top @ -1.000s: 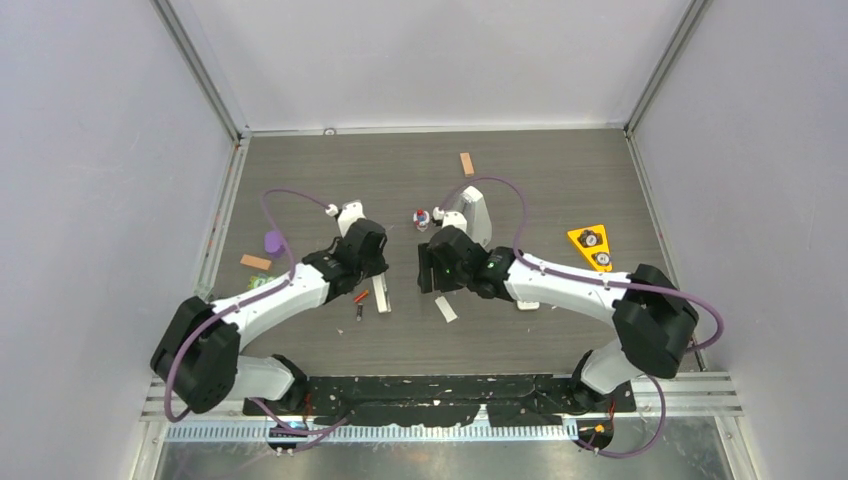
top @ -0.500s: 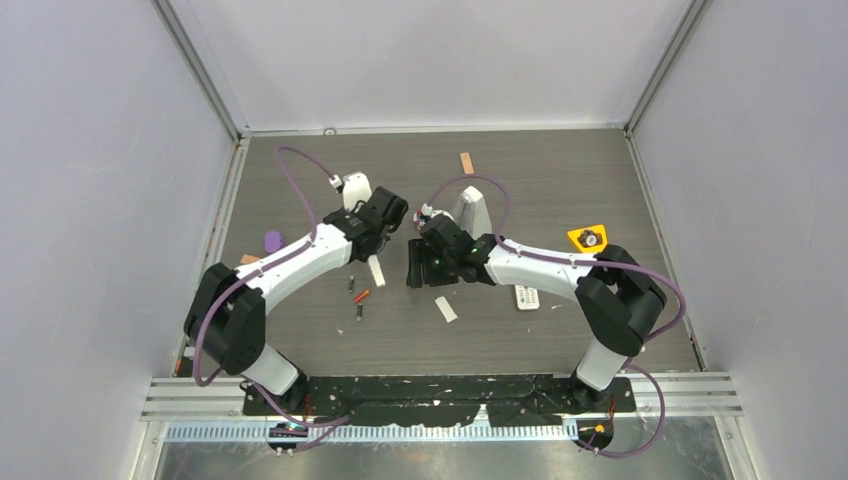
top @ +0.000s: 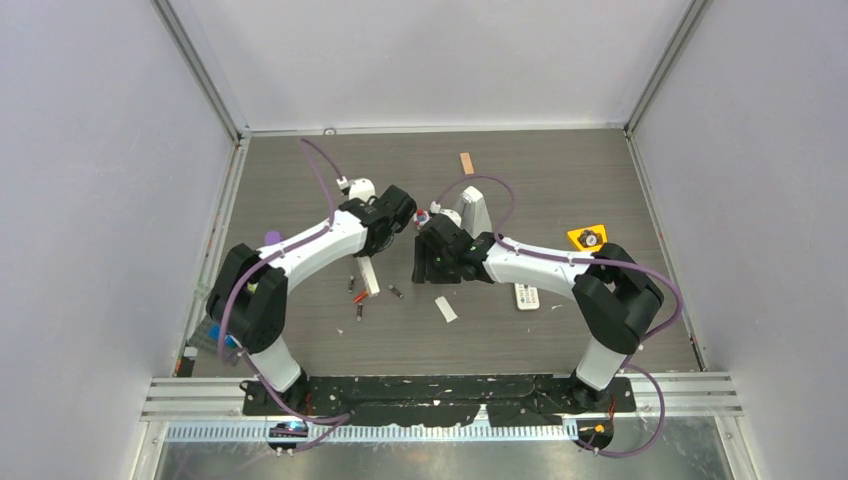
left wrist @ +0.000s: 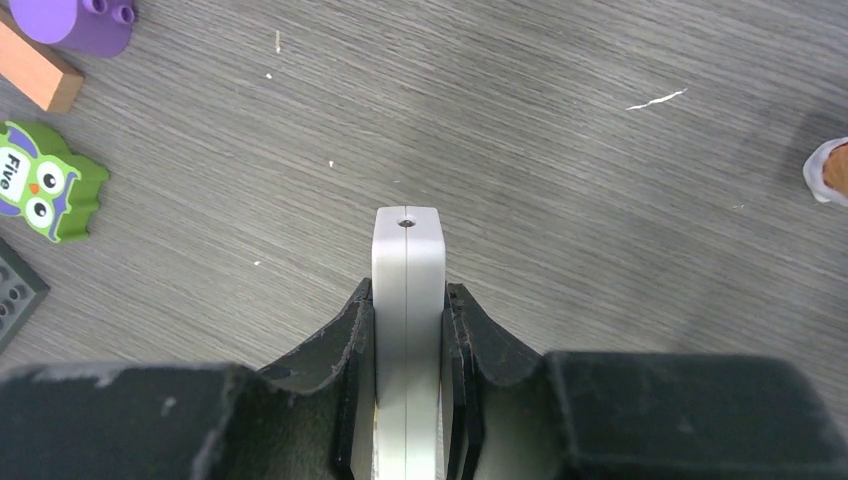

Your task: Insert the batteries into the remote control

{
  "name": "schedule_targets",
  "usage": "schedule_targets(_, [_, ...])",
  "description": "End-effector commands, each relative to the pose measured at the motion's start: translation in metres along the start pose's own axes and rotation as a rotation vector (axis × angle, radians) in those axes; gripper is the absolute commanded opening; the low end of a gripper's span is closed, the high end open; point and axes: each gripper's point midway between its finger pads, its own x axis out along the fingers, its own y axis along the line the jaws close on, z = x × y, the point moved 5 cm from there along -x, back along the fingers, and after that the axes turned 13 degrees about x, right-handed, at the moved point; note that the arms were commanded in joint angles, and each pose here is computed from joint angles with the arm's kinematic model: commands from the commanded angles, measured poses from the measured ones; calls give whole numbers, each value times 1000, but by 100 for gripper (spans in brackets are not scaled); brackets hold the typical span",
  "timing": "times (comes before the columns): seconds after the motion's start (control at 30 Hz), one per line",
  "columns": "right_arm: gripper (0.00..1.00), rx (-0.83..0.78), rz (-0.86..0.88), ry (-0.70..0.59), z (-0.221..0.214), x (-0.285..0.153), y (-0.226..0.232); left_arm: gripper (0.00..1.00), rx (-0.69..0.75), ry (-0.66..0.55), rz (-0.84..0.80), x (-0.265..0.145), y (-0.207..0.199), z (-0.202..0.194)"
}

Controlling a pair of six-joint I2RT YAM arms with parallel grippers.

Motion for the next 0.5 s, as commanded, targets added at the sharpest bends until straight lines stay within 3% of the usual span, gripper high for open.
schedule_targets(0.0, [58,39,28,-50,15,-3,15,0,-82,22,29,-2,8,13])
schedule_targets(0.27, [54,-235,74,-15,22,2,35,0,-355,-61,-369,6,37,19])
schedule_targets(0.47, [55,-463,29,63,28,23,37,0,-401,-167,-542,4,62,39])
